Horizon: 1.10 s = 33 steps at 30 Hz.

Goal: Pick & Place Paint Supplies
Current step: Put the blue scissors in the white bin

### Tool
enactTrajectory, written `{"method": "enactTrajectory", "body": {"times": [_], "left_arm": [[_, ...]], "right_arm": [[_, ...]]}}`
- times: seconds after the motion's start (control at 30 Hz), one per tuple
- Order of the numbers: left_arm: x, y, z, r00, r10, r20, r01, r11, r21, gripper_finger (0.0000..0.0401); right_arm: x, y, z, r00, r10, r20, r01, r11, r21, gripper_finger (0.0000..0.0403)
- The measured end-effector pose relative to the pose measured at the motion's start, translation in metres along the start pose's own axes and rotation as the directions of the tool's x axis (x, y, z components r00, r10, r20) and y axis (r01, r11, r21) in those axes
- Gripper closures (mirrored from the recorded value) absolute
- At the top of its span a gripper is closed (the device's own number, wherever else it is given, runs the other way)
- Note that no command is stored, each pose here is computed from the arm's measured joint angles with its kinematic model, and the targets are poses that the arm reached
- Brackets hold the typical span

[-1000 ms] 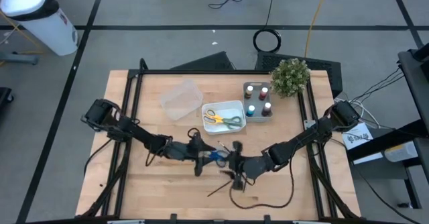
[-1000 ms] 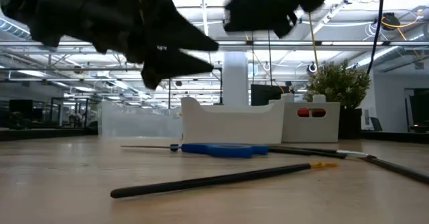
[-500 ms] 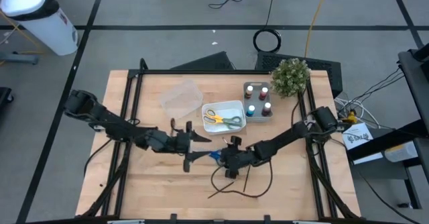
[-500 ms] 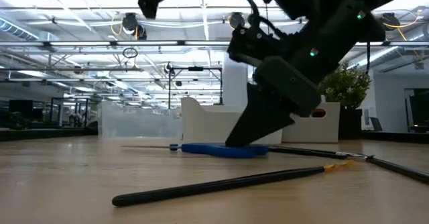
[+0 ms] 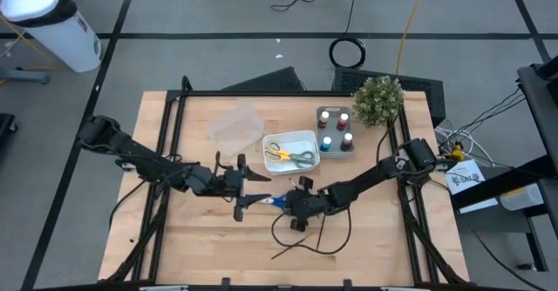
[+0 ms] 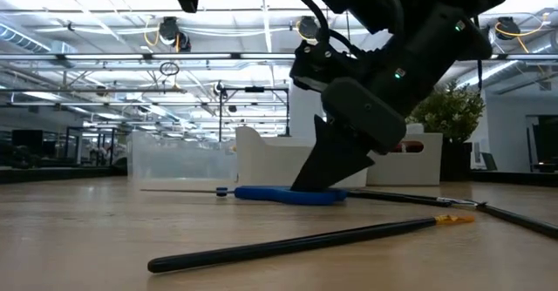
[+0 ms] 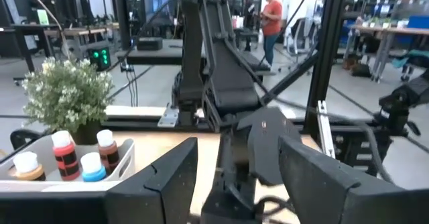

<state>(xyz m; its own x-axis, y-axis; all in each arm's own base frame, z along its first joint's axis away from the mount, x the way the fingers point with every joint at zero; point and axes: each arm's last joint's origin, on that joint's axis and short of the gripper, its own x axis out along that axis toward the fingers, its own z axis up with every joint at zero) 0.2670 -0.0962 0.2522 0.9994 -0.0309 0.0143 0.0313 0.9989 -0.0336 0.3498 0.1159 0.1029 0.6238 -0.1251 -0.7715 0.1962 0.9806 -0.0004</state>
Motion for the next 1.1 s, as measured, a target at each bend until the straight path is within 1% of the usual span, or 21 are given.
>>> {"method": "enactTrajectory", "body": {"times": [0.03, 0.13, 0.3, 0.37, 0.5, 0.6, 0.7, 0.8, 0.87, 1.0, 1.1], "left_arm": [[0.000, 0.000, 0.000, 1.000, 0.000, -0.005, 0.000, 1.000, 0.001, 0.0187], [0.000, 0.000, -0.001, 1.000, 0.001, -0.008, -0.001, 1.000, 0.001, 0.0187], [0.000, 0.000, -0.001, 1.000, 0.000, -0.009, 0.000, 1.000, -0.005, 0.0187], [0.000, 0.000, -0.001, 1.000, 0.000, -0.010, 0.000, 1.000, -0.016, 0.0187], [0.000, 0.000, -0.001, 1.000, 0.000, -0.009, 0.000, 1.000, -0.030, 0.0187], [0.000, 0.000, -0.001, 1.000, -0.001, -0.007, 0.000, 1.000, -0.031, 0.0187], [0.000, 0.000, 0.000, 1.000, -0.001, -0.004, 0.000, 0.999, -0.036, 0.0187], [0.000, 0.000, -0.001, 1.000, -0.001, -0.006, 0.001, 0.998, -0.058, 0.0187], [0.000, -0.001, -0.001, 1.000, -0.011, -0.005, 0.011, 0.998, -0.065, 0.0187], [-0.002, -0.006, 0.000, 1.000, -0.028, -0.002, 0.028, 0.998, -0.060, 0.0187], [-0.003, -0.008, 0.000, 0.999, -0.038, -0.002, 0.038, 0.998, -0.048, 0.0187]], "right_arm": [[0.000, -0.001, 0.000, 1.000, 0.001, -0.007, -0.001, 1.000, -0.002, 0.0335], [0.001, -0.004, -0.001, 0.999, 0.022, -0.034, -0.022, 1.000, 0.001, 0.0335], [0.002, -0.006, -0.001, 0.999, 0.013, -0.045, -0.012, 1.000, 0.018, 0.0335], [0.000, -0.005, 0.004, 1.000, 0.015, 0.000, -0.015, 1.000, 0.010, 0.0335], [-0.011, -0.002, 0.013, 0.996, 0.065, 0.060, -0.065, 0.998, -0.006, 0.0335], [-0.024, -0.001, 0.024, 0.988, 0.090, 0.126, -0.090, 0.996, -0.008, 0.0335], [-0.034, 0.000, 0.033, 0.980, 0.096, 0.172, -0.095, 0.995, -0.015, 0.0335], [-0.040, -0.002, 0.034, 0.981, 0.093, 0.171, -0.089, 0.996, -0.031, 0.0335], [-0.049, -0.003, 0.039, 0.976, 0.094, 0.196, -0.088, 0.995, -0.036, 0.0335], [-0.065, -0.013, 0.049, 0.972, 0.053, 0.230, -0.044, 0.998, -0.042, 0.0335], [-0.081, -0.025, 0.059, 0.966, 0.031, 0.257, -0.022, 0.999, -0.037, 0.0335]]}}
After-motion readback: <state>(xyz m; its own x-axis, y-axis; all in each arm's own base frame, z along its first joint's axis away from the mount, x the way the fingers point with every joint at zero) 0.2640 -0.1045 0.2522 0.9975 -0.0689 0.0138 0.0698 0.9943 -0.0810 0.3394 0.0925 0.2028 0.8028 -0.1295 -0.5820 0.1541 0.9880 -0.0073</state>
